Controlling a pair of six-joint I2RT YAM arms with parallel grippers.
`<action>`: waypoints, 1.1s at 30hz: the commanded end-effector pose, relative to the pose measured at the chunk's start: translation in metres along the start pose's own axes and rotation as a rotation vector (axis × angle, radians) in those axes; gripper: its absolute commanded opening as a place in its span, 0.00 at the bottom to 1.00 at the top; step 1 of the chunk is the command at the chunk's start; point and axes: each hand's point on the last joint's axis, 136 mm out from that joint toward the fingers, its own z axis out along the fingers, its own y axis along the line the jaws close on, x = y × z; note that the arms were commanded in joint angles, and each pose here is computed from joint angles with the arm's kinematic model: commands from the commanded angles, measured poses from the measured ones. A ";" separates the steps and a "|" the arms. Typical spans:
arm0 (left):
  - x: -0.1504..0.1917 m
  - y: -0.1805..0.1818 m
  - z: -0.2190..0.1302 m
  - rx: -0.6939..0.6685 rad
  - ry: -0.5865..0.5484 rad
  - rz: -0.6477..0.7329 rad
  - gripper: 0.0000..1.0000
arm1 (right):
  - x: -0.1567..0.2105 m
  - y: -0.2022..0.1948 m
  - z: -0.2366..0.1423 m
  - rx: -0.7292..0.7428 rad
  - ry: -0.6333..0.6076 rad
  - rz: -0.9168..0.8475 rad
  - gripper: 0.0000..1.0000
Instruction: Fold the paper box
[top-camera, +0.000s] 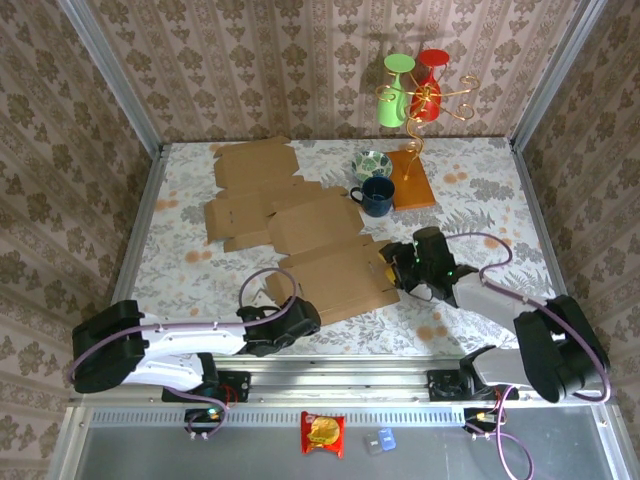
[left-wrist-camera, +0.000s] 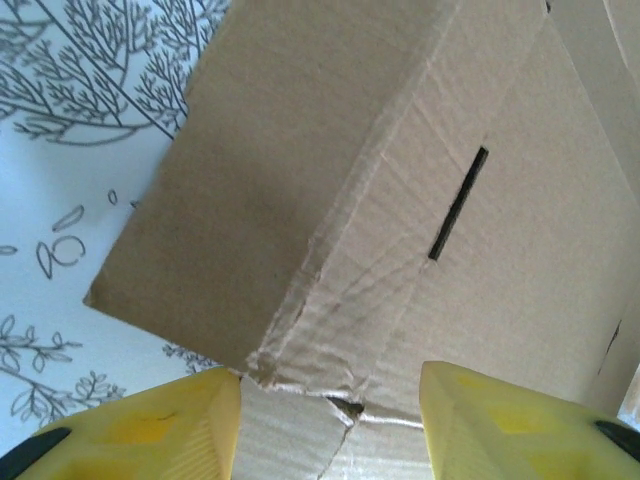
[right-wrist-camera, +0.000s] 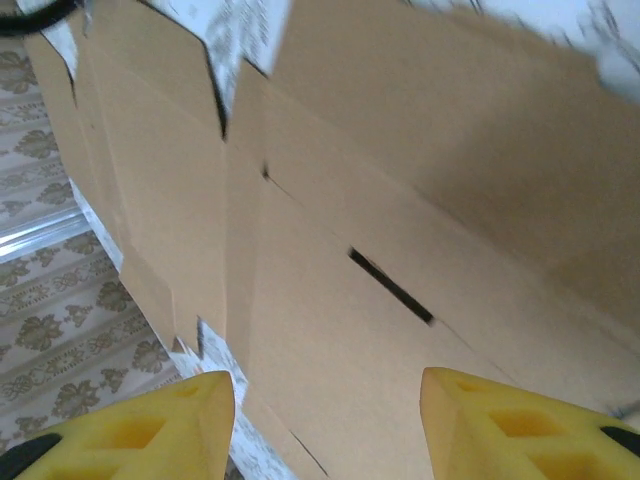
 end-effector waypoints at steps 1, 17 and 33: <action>-0.006 0.004 0.006 -0.003 -0.024 -0.588 0.54 | -0.014 -0.001 0.004 0.027 0.007 -0.072 0.52; -0.015 0.006 0.005 -0.014 -0.045 -0.605 0.63 | -0.029 -0.054 0.029 0.218 0.061 -0.035 0.40; -0.032 0.003 0.027 0.010 -0.105 -0.673 0.49 | -0.026 -0.061 0.031 0.255 0.080 -0.019 0.36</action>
